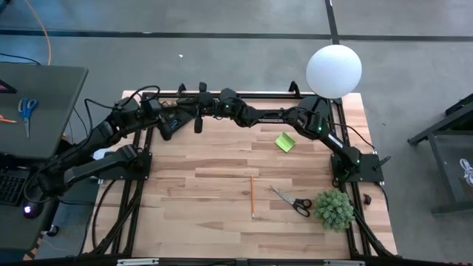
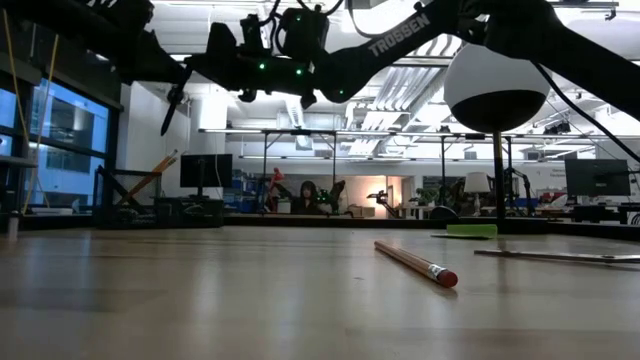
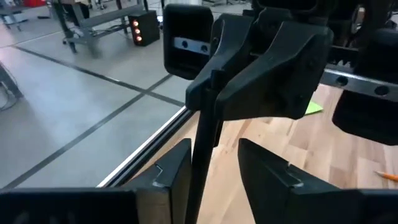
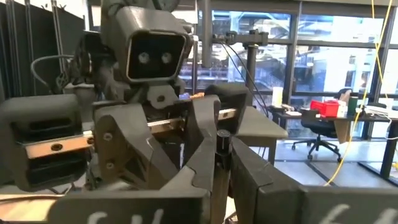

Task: Pick and place office supplies into organizer
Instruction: Put the black pen into the top left section of the desk organizer

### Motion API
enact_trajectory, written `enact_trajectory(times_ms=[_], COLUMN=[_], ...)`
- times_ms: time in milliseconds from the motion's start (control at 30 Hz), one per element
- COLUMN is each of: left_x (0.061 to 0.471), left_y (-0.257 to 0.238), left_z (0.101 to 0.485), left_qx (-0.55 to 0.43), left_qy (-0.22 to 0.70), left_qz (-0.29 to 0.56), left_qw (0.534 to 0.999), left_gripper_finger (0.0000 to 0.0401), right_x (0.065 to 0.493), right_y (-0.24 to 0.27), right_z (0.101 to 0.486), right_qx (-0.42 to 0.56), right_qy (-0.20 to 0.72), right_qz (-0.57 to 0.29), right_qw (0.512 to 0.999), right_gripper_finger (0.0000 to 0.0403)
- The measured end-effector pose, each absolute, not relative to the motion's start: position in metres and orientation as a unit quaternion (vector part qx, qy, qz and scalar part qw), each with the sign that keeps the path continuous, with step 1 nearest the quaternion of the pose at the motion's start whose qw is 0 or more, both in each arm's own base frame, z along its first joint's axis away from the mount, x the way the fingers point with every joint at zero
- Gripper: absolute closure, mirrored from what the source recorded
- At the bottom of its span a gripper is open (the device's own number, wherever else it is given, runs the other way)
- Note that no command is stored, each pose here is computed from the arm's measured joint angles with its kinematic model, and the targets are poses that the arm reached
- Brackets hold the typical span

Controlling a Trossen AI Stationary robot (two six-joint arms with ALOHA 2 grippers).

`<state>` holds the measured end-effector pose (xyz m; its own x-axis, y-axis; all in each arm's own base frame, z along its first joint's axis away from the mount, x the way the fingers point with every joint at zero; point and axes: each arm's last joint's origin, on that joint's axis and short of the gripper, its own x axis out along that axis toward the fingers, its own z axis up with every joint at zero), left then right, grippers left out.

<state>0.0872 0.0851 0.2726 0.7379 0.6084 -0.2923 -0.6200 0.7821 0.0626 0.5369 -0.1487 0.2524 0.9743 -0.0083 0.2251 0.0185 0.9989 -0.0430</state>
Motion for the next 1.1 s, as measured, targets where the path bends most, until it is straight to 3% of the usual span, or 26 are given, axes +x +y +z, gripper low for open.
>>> enact_trajectory(times_ms=[300,500,567,633,833,1100], left_x=[0.095,0.096,0.096,0.093,0.087,0.081], left_y=[0.096,0.098,0.098,0.100,0.102,0.107], left_z=[0.266,0.263,0.262,0.261,0.249,0.226], left_qx=[-0.026,-0.021,-0.016,-0.024,-0.018,0.031], left_qy=[0.181,0.194,0.203,0.211,0.252,0.282], left_qz=[0.361,0.362,0.373,0.416,0.501,0.604], left_qw=[0.914,0.912,0.905,0.884,0.828,0.745], left_gripper_finger=[0.0285,0.0370,0.0387,0.0380,0.0390,0.0372], right_x=[0.537,0.537,0.538,0.538,0.532,0.527], right_y=[-0.146,-0.148,-0.149,-0.153,-0.165,-0.165], right_z=[0.254,0.253,0.251,0.247,0.242,0.241], right_qx=[-0.014,-0.001,0.011,0.015,0.041,0.084], right_qy=[-0.120,-0.112,-0.100,-0.080,-0.024,0.029], right_qz=[0.003,-0.008,-0.022,-0.037,-0.004,0.115], right_qw=[0.993,0.994,0.995,0.996,0.999,0.989], right_gripper_finger=[0.0388,0.0386,0.0368,0.0339,0.0260,0.0227])
